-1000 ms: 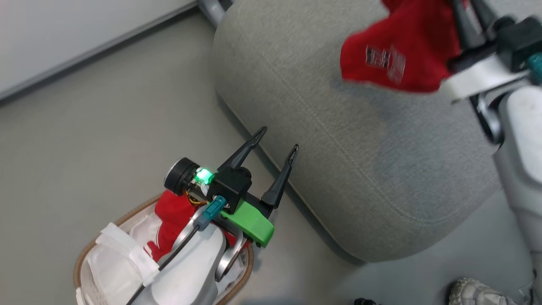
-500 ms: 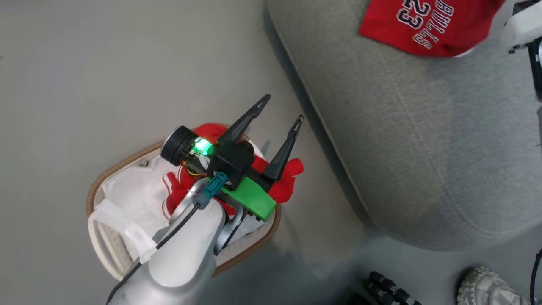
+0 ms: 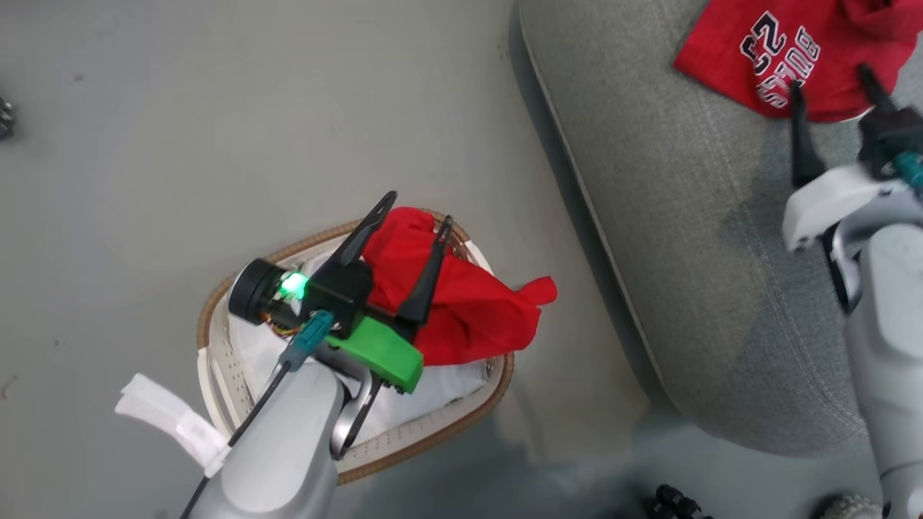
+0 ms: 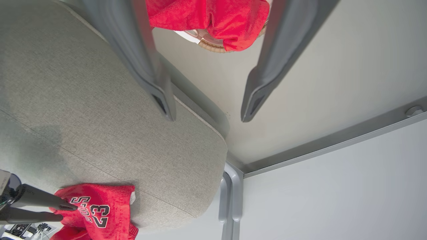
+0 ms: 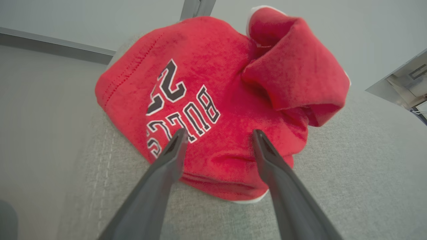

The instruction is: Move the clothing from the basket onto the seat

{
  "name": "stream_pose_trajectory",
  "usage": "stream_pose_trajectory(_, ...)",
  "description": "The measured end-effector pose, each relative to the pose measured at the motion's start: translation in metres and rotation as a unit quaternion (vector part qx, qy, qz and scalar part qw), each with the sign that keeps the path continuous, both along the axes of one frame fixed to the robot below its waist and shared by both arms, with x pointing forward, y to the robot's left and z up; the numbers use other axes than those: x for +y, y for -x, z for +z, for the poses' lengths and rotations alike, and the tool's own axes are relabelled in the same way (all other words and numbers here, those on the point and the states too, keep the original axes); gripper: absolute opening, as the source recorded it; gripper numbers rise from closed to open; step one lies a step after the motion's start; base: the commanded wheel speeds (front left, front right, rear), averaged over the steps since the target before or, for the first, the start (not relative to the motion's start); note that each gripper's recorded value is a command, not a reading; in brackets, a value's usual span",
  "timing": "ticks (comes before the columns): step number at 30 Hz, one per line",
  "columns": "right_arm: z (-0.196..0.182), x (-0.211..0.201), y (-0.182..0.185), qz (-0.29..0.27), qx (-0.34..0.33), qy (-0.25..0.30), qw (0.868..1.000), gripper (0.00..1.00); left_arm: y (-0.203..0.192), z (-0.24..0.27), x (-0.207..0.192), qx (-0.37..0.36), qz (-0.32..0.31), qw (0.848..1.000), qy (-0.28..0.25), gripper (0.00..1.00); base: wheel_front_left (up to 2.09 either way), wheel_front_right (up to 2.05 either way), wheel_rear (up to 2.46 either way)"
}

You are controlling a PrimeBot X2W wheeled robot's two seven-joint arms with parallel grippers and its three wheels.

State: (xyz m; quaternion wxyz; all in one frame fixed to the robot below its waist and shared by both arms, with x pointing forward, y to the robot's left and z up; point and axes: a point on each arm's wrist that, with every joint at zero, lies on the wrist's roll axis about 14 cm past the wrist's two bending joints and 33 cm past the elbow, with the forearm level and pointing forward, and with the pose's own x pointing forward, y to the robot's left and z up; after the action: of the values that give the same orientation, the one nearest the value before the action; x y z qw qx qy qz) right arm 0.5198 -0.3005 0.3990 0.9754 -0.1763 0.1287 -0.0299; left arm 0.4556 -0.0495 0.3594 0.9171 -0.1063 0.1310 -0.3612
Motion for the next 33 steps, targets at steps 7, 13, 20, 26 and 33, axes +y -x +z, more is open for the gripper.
stream_pose_trajectory(7, 0.022, 0.039, 0.035, 0.032, -0.027, -0.050, 0.998, 1.00, -0.001, 0.023, 0.045, -0.012, 0.085, 0.996, -0.016, 1.00, 0.00, 0.00, 0.00)
stream_pose_trajectory(13, 0.048, 0.071, 0.057, 0.056, -0.064, -0.096, 0.992, 1.00, 0.011, 0.040, 0.092, -0.020, 0.162, 0.986, -0.034, 1.00, 0.00, 0.00, 0.00)
stream_pose_trajectory(20, 0.059, 0.112, 0.079, 0.087, -0.076, -0.137, 0.984, 1.00, 0.037, 0.053, 0.153, -0.027, 0.246, 0.967, -0.062, 1.00, 0.00, 0.00, 0.00)
stream_pose_trajectory(26, 0.062, 0.136, 0.093, 0.104, -0.077, -0.168, 0.977, 1.00, 0.067, 0.059, 0.190, -0.028, 0.294, 0.952, -0.077, 1.00, 0.00, 0.00, 0.00)
stream_pose_trajectory(33, 0.060, 0.157, 0.115, 0.126, -0.068, -0.177, 0.974, 1.00, 0.097, 0.065, 0.220, -0.028, 0.340, 0.937, -0.076, 1.00, 0.00, 0.00, 0.00)
